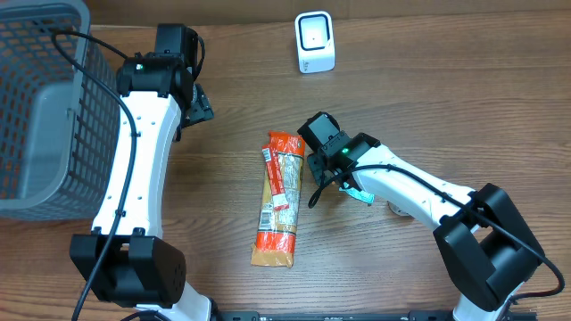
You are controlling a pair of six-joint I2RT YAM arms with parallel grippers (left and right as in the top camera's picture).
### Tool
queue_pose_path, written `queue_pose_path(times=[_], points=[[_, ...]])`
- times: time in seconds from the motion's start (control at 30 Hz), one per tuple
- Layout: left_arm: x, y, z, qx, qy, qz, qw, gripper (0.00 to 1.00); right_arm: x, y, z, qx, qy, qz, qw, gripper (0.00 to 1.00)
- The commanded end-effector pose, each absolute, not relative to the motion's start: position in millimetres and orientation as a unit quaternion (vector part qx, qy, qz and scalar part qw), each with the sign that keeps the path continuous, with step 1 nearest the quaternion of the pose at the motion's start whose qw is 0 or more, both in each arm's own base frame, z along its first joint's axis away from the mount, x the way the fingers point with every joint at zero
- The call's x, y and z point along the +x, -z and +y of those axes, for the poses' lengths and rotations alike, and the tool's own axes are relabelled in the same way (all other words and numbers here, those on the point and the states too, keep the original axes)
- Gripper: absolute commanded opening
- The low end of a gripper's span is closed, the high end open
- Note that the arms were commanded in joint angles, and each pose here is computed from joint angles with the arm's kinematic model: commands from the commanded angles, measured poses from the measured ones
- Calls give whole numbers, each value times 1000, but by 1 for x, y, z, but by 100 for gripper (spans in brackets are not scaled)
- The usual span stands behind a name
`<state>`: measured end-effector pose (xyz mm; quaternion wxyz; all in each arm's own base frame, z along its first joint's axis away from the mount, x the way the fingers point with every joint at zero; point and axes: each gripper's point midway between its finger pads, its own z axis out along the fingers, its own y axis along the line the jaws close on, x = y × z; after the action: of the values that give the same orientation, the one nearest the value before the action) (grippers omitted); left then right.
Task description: Scan the item barcode
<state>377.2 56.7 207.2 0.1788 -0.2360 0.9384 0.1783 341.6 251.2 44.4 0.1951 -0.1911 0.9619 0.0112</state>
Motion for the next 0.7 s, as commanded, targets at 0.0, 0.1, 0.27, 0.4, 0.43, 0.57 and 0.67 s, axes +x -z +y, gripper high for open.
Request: queue_pose_path(times=[0.0, 0.1, 0.27, 0.4, 0.43, 0.57, 0.67], points=[[379, -213, 54, -236, -174, 937, 189, 100, 341, -56, 253, -192, -21, 959, 207, 45], [379, -213, 54, -236, -174, 937, 189, 100, 341, -56, 254, -191, -21, 959, 207, 47], [379, -213, 54, -236, -174, 937, 189, 100, 341, -56, 253, -191, -21, 959, 207, 47], [379, -213, 54, -236, -174, 937, 189, 100, 341, -56, 253, -192, -21, 959, 207, 47], [379, -213, 54, -236, -174, 937, 189, 100, 341, -55, 253, -192, -21, 959, 206, 47], [379, -213, 54, -236, -174, 937, 189, 100, 340, -54, 253, -192, -20, 960, 205, 46], [379, -213, 54, -236, -174, 937, 189, 100, 340, -54, 253, -192, -19, 960, 205, 47]])
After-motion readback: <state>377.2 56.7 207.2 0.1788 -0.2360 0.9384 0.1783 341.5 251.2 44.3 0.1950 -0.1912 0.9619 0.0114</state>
